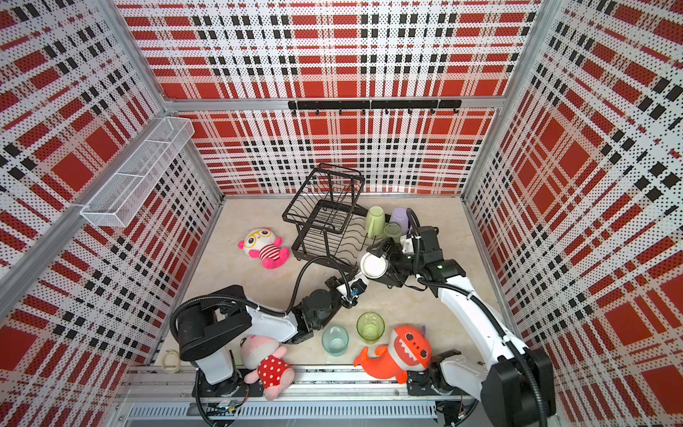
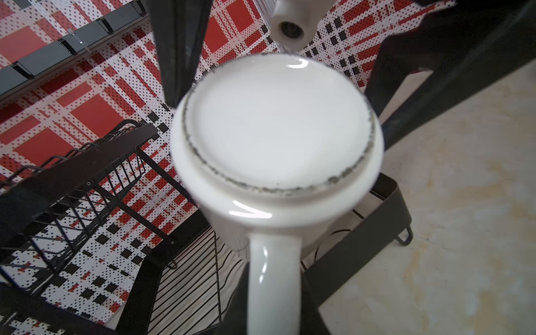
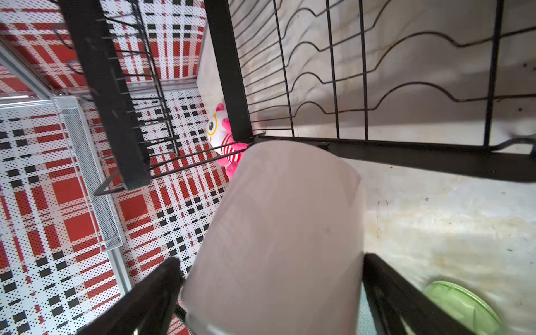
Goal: Load cups into a dish rack
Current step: Place the cup on the dish rack.
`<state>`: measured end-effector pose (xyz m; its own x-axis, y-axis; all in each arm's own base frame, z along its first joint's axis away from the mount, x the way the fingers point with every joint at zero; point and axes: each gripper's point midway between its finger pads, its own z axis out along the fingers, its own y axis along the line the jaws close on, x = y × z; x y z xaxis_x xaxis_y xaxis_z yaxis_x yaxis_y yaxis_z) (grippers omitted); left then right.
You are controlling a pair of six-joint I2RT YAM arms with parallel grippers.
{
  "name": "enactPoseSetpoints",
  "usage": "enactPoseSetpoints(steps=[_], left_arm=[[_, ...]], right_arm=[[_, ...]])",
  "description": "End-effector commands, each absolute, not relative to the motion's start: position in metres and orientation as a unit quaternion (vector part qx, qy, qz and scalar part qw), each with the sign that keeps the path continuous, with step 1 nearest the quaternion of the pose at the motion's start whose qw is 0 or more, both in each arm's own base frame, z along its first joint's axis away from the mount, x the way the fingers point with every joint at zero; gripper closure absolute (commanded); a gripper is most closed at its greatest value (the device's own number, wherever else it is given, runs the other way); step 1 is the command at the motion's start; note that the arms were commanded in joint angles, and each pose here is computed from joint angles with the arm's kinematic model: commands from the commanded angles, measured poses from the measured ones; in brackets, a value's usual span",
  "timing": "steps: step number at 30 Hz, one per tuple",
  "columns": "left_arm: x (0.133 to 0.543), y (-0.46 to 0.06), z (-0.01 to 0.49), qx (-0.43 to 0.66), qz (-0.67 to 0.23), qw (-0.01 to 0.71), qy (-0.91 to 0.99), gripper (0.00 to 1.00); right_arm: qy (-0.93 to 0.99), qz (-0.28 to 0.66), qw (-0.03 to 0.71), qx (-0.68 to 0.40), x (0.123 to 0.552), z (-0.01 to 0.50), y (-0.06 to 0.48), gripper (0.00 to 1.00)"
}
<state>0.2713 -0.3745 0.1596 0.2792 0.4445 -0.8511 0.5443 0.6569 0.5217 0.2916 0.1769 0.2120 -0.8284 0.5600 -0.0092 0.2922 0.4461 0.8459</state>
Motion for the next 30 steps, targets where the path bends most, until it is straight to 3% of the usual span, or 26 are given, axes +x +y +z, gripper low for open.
enactPoseSetpoints(steps=[1, 15, 30], left_arm=[[0.27, -0.386, 0.189, 0.397, -0.088, 0.698, 0.59, 1.0], [0.311, -0.378, 0.193, 0.34, -0.126, 0.67, 0.647, 1.0], [0.341, -0.379, 0.193, 0.301, -0.133, 0.648, 0.687, 1.0]], right_arm=[[0.811, 0.488, 0.212, 0.244, 0.303, 0.253, 0.169, 0.0], [0.814, 0.432, 0.307, 0.238, 0.304, 0.285, 0.124, 0.0], [0.815, 0.379, 0.353, 0.261, 0.297, 0.284, 0.08, 0.0]])
